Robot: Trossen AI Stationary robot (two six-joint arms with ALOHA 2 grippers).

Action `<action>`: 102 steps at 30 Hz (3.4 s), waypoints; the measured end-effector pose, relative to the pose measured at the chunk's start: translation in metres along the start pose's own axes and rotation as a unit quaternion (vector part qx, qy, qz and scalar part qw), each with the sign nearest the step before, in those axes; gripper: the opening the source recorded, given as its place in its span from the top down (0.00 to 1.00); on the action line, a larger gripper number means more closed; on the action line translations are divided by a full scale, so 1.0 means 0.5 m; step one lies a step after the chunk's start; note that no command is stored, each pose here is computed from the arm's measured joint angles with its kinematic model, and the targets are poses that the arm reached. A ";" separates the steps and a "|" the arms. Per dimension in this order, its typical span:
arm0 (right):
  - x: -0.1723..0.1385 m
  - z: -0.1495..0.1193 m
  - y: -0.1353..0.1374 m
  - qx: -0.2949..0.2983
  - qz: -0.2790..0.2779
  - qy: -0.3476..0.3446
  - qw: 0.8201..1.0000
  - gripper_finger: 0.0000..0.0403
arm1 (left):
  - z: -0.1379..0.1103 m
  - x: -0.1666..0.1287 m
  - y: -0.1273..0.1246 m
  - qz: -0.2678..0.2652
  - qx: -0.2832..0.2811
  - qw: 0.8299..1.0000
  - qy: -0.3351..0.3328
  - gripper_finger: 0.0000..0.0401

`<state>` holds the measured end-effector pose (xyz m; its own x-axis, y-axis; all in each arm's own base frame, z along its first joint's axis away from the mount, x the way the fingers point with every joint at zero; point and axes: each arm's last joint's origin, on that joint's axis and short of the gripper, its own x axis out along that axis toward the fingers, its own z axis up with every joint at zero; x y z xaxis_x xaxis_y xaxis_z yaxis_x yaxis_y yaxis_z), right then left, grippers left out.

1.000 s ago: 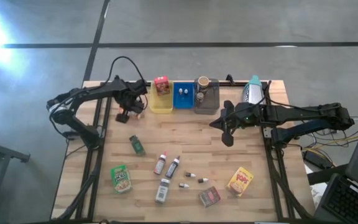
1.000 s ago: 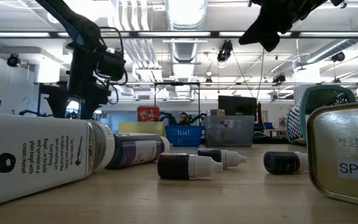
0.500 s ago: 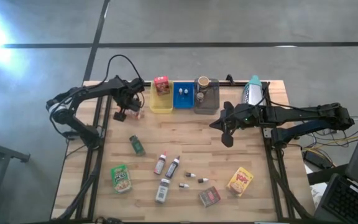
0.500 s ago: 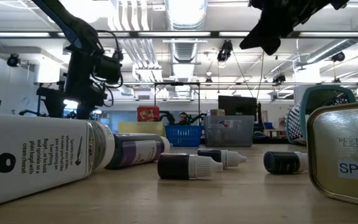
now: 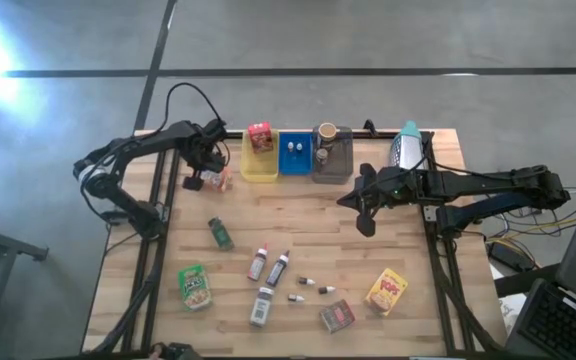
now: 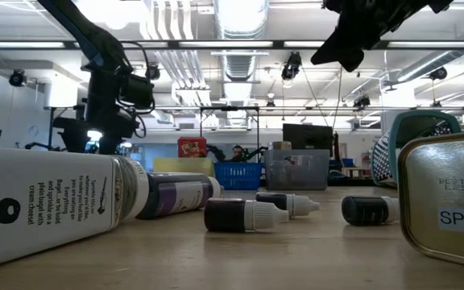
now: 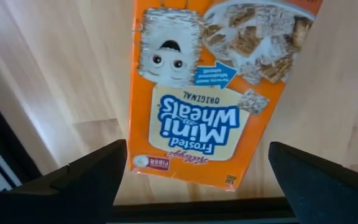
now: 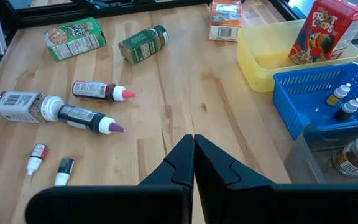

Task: Pick & Place Kitchen Items
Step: Put the orange cereal box into the yellow bin

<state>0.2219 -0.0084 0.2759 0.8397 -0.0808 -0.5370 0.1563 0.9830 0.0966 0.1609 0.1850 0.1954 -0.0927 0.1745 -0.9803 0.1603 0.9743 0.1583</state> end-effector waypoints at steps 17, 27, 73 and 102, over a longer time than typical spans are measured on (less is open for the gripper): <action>0.003 -0.008 -0.001 0.002 -0.001 0.007 1.000 0.98 | -0.014 0.030 -0.002 -0.003 -0.009 1.000 0.015 0.01; 0.003 -0.008 -0.001 0.003 -0.001 0.007 1.000 0.98 | -0.022 0.047 -0.010 0.005 0.001 0.999 0.042 0.01; 0.004 -0.009 -0.001 0.002 -0.001 0.007 1.000 0.98 | -0.021 0.033 0.001 0.037 -0.019 0.998 0.047 0.01; 0.004 -0.009 -0.001 0.003 -0.001 0.007 1.000 0.98 | -0.044 -0.034 -0.035 -0.009 -0.020 0.996 -0.083 0.00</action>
<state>0.2210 -0.0083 0.2709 0.8318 -0.0797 -0.5494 0.1608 0.9818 0.1011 0.1378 0.1682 0.2118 0.0687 0.1352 -0.9884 0.1202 0.9824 0.1427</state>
